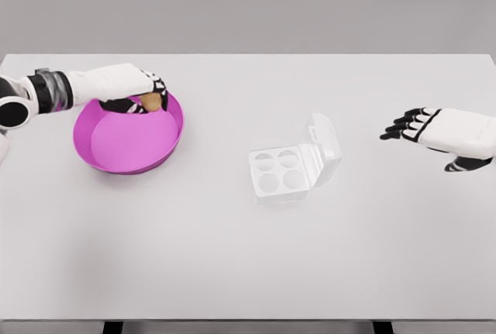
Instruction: Pack egg into the box and close the box lid
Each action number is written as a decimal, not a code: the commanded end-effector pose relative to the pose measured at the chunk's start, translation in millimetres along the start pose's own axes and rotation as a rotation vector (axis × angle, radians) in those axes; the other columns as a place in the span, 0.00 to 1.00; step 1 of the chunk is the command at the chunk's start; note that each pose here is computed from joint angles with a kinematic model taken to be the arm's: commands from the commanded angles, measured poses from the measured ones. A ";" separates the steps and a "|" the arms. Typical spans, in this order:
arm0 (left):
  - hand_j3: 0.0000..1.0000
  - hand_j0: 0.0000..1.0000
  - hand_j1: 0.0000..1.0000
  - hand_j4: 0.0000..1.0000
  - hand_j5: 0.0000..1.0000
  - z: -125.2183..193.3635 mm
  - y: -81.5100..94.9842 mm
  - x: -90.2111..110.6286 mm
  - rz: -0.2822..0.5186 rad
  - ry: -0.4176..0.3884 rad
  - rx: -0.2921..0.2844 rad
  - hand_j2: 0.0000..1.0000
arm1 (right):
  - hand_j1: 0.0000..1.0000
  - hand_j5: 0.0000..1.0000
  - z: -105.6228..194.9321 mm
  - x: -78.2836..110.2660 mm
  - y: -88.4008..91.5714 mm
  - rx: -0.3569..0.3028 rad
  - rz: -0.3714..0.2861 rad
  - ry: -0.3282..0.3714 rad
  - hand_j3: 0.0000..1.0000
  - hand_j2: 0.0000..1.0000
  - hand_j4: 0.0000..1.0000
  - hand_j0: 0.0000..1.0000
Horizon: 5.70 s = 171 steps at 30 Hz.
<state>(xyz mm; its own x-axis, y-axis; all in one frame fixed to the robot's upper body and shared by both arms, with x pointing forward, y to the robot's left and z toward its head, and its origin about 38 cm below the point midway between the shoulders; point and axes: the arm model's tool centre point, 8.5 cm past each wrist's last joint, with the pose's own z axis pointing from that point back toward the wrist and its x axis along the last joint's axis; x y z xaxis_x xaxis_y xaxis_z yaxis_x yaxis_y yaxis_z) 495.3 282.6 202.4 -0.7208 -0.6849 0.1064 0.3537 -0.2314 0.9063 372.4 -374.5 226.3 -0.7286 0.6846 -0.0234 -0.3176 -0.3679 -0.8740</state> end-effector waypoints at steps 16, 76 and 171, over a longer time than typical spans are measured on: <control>0.44 0.44 0.44 0.44 0.44 3.1 25.1 52.0 -0.036 -0.170 0.110 0.44 | 1.00 1.00 25.1 -49.6 -12.6 -0.092 -0.087 0.136 1.00 1.00 1.00 1.00; 0.36 0.36 0.36 0.36 0.36 -70.6 -11.6 172.1 -0.040 -0.447 0.113 0.36 | 1.00 1.00 65.3 -28.4 0.7 0.059 -0.040 0.109 1.00 1.00 1.00 1.00; 1.00 1.00 1.00 1.00 1.00 148.5 -41.7 25.3 0.526 -0.238 0.300 1.00 | 1.00 1.00 -53.9 61.6 -19.8 -0.047 0.075 -0.207 1.00 1.00 1.00 1.00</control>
<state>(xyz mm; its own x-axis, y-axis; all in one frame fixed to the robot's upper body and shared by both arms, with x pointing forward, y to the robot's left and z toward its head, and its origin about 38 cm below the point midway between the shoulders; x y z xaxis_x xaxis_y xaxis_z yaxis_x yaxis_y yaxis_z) 373.5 376.8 226.8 -0.6232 -0.4769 0.6198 0.5392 0.3120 0.7822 366.6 -297.5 218.3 -0.8559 0.5171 -0.0080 -0.2319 -0.3976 -0.8878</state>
